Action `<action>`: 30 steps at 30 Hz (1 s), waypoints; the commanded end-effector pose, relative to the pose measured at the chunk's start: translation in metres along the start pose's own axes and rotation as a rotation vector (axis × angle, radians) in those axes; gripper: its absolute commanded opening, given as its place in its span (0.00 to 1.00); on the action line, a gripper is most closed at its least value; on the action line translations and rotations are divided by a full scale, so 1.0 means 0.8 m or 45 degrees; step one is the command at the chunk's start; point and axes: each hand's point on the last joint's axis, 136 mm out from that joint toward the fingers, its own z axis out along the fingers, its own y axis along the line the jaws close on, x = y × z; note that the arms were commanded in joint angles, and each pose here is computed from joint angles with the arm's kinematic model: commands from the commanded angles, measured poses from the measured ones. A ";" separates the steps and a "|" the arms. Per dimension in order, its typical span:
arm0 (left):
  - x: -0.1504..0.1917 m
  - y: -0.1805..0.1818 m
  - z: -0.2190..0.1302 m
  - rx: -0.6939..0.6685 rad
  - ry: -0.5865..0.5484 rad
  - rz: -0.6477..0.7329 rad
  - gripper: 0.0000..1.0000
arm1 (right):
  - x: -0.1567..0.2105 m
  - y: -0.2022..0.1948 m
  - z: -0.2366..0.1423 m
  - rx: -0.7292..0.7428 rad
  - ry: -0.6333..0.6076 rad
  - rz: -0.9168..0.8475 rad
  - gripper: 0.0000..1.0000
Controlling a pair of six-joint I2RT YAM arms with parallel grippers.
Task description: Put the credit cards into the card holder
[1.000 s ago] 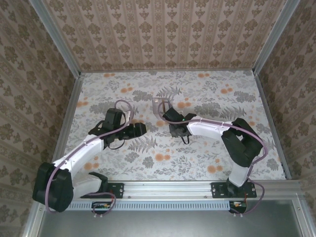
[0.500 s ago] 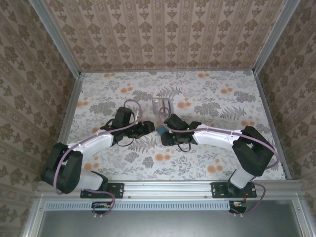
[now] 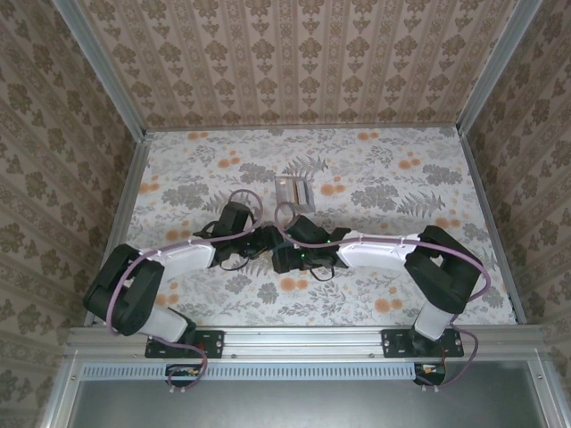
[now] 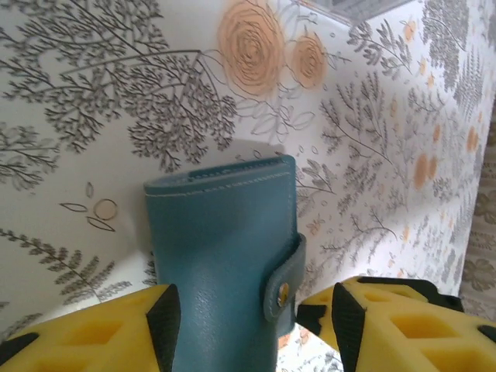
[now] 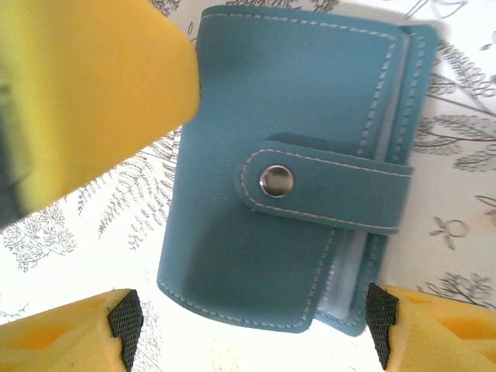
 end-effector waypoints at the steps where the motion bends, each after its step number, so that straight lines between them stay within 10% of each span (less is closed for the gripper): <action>1: 0.006 0.024 0.000 -0.097 0.002 -0.020 0.57 | -0.003 -0.018 -0.023 0.039 -0.014 -0.011 0.78; 12: 0.046 0.044 0.006 -0.055 0.182 0.007 0.56 | -0.009 -0.029 0.006 0.007 0.088 0.072 0.68; 26: 0.041 0.001 0.014 0.200 0.156 0.052 0.19 | 0.000 0.002 0.041 -0.218 0.180 0.145 0.34; 30: 0.036 -0.011 -0.002 0.189 0.144 0.107 0.02 | -0.006 0.007 0.031 -0.249 0.138 0.147 0.40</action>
